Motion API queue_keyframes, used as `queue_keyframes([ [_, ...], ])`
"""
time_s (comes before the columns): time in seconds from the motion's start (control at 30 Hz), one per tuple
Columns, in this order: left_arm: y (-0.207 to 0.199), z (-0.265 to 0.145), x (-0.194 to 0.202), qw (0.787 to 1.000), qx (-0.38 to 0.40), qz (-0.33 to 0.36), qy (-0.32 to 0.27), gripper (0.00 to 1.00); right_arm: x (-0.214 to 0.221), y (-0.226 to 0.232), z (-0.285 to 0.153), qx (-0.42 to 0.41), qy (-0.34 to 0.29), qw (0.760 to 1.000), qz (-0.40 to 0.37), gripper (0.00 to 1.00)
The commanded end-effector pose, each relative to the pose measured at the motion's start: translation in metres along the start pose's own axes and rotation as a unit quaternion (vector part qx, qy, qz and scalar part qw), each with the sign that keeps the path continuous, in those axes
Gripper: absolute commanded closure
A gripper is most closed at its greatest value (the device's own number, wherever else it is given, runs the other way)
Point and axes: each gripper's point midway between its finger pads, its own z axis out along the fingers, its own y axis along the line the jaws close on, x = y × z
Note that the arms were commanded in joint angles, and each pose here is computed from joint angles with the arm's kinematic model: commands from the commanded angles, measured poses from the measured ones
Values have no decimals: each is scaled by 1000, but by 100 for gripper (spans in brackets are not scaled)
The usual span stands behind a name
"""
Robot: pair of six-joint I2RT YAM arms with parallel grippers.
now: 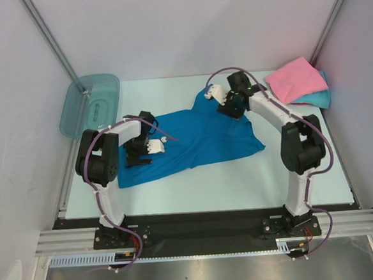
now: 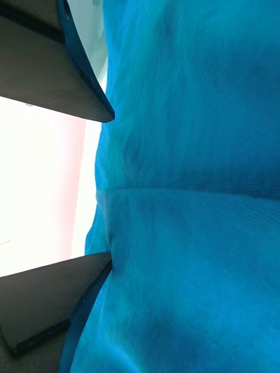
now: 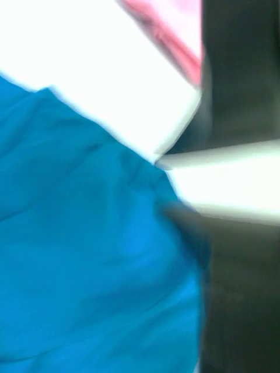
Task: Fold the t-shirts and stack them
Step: Fold the tshirt
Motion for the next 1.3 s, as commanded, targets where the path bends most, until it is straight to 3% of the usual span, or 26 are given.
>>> queue_keyframes([
  [0.0, 28, -15, -19, 997, -63, -20, -45, 0, 37, 17, -44, -35, 38, 999, 14, 76],
  [0.07, 31, -11, -17, 997, -72, -20, -37, 0, 60, 31, -42, -58, 64, 996, 17, 99],
  [0.1, 31, -9, -16, 997, -74, -18, -32, 0, 68, 36, -43, -68, 76, 995, 23, 100],
  [0.23, 57, -14, -4, 990, -132, -50, -3, 0, 86, 45, -44, -93, 96, 990, 45, 100],
  [0.37, 79, -27, -3, 981, -167, -99, -28, 0, 92, 56, -45, -113, 106, 986, 56, 100],
  [0.47, 61, -14, 3, 988, -137, -70, -4, 0, 95, 65, -45, -134, 111, 983, 59, 99],
  [0.6, 34, -7, 9, 996, -85, -38, 6, 0, 99, 70, -44, -146, 123, 980, 63, 79],
  [0.83, 4, -6, 14, 1000, -14, -19, 14, 0, 96, 61, -42, -137, 121, 981, 59, 77],
  [1.27, -29, 19, 50, 993, 26, 54, 100, 0, 88, 56, -59, -166, 106, 978, 63, 80],
])
